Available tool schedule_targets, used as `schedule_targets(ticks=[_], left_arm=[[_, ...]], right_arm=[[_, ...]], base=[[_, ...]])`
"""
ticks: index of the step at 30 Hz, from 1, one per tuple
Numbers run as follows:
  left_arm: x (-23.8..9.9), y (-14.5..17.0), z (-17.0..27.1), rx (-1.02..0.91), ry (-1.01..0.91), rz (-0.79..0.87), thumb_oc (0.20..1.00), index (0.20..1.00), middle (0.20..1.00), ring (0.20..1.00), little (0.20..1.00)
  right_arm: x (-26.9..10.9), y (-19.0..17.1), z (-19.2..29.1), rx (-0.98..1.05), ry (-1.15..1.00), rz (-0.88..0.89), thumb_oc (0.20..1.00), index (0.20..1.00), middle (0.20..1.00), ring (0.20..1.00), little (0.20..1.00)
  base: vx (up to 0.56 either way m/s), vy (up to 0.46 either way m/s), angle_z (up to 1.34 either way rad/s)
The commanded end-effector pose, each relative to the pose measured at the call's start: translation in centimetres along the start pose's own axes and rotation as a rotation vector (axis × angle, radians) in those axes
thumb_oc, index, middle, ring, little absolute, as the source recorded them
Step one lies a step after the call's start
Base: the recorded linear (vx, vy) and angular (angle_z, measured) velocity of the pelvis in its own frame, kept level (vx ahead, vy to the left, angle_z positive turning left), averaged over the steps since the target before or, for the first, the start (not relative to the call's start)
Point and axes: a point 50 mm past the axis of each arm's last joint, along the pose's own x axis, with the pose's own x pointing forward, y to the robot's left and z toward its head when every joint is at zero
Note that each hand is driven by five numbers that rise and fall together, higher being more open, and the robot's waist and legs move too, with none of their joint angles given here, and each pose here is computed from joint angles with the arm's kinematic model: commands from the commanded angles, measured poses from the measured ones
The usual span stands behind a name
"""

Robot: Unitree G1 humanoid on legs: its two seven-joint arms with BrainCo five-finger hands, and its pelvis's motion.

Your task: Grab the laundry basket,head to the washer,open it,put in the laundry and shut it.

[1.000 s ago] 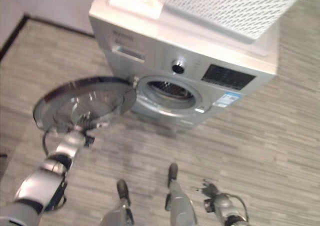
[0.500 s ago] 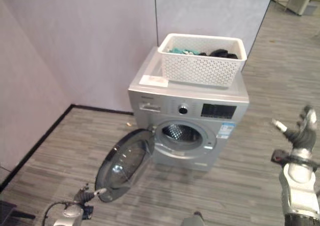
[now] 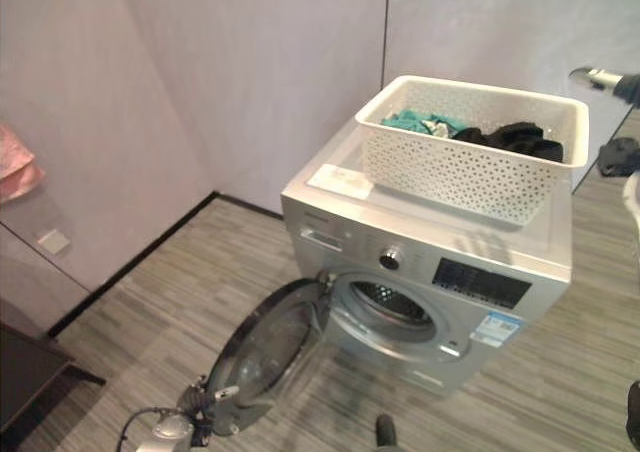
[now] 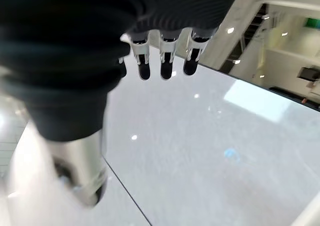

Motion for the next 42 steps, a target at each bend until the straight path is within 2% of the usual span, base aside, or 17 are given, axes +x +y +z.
schedule_targets(ticks=[1, 7, 8, 9, 13, 15, 17, 22, 27, 42], left_arm=[[0.3, 3.3, 1.5, 0.034, -0.073, 0.039, 1.0, 1.0, 1.0, 1.0, 1.0], [0.2, 3.7, 1.9, 0.005, -0.083, 0.02, 1.0, 1.0, 1.0, 1.0, 1.0], [0.3, 3.5, 2.3, 0.018, -0.101, -0.002, 1.0, 1.0, 1.0, 1.0, 1.0], [0.3, 3.5, 2.5, 0.021, -0.108, -0.008, 1.0, 1.0, 1.0, 1.0, 1.0], [0.2, 3.0, 2.6, 0.017, -0.12, -0.038, 1.0, 1.0, 1.0, 1.0, 1.0], [0.2, 2.9, 2.1, 0.042, -0.097, -0.058, 1.0, 1.0, 1.0, 1.0, 1.0], [0.2, 2.8, 1.7, 0.06, -0.085, -0.067, 1.0, 1.0, 1.0, 1.0, 1.0], [0.1, 3.1, 1.0, 0.066, -0.064, -0.066, 1.0, 1.0, 1.0, 1.0, 1.0], [-0.1, 3.3, 0.1, 0.076, -0.038, -0.065, 1.0, 1.0, 1.0, 1.0, 1.0], [-0.4, 2.9, -1.6, 0.077, 0.015, -0.105, 1.0, 1.0, 1.0, 1.0, 1.0]], right_arm=[[1.1, -0.3, 2.9, 0.106, -0.125, 0.019, 1.0, 1.0, 1.0, 1.0, 1.0], [2.8, -1.7, 1.9, -0.077, -0.007, 0.147, 1.0, 1.0, 1.0, 1.0, 1.0], [3.6, -2.1, 1.7, -0.187, 0.041, 0.223, 1.0, 1.0, 1.0, 1.0, 1.0], [3.9, -2.2, 1.5, -0.213, 0.063, 0.25, 1.0, 1.0, 1.0, 1.0, 1.0], [4.7, -1.8, 0.5, -0.342, 0.156, 0.369, 1.0, 1.0, 1.0, 1.0, 1.0], [4.3, -0.4, -2.1, -0.459, 0.28, 0.477, 1.0, 1.0, 1.0, 1.0, 1.0], [4.0, 0.6, -2.6, -0.516, 0.294, 0.531, 1.0, 1.0, 1.0, 1.0, 1.0], [2.6, 4.1, -3.8, -0.521, 0.296, 0.651, 1.0, 1.0, 1.0, 1.0, 1.0], [1.9, 5.9, -3.5, -0.527, 0.257, 0.747, 1.0, 1.0, 1.0, 1.0, 1.0], [-0.2, 4.7, -7.0, -0.706, 0.399, 0.867, 1.0, 1.0, 1.0, 1.0, 1.0]], base=[[0.16, -0.267, -0.04], [0.13, -0.261, 0.26], [0.11, 0.01, 0.12], [0.13, 0.032, 0.25], [0.08, 0.078, 0.08], [0.12, 0.066, -0.32], [0.18, 0.104, -0.32], [0.12, 0.098, -0.18], [0.06, 0.086, -0.13], [0.01, 0.02, 0.0]])
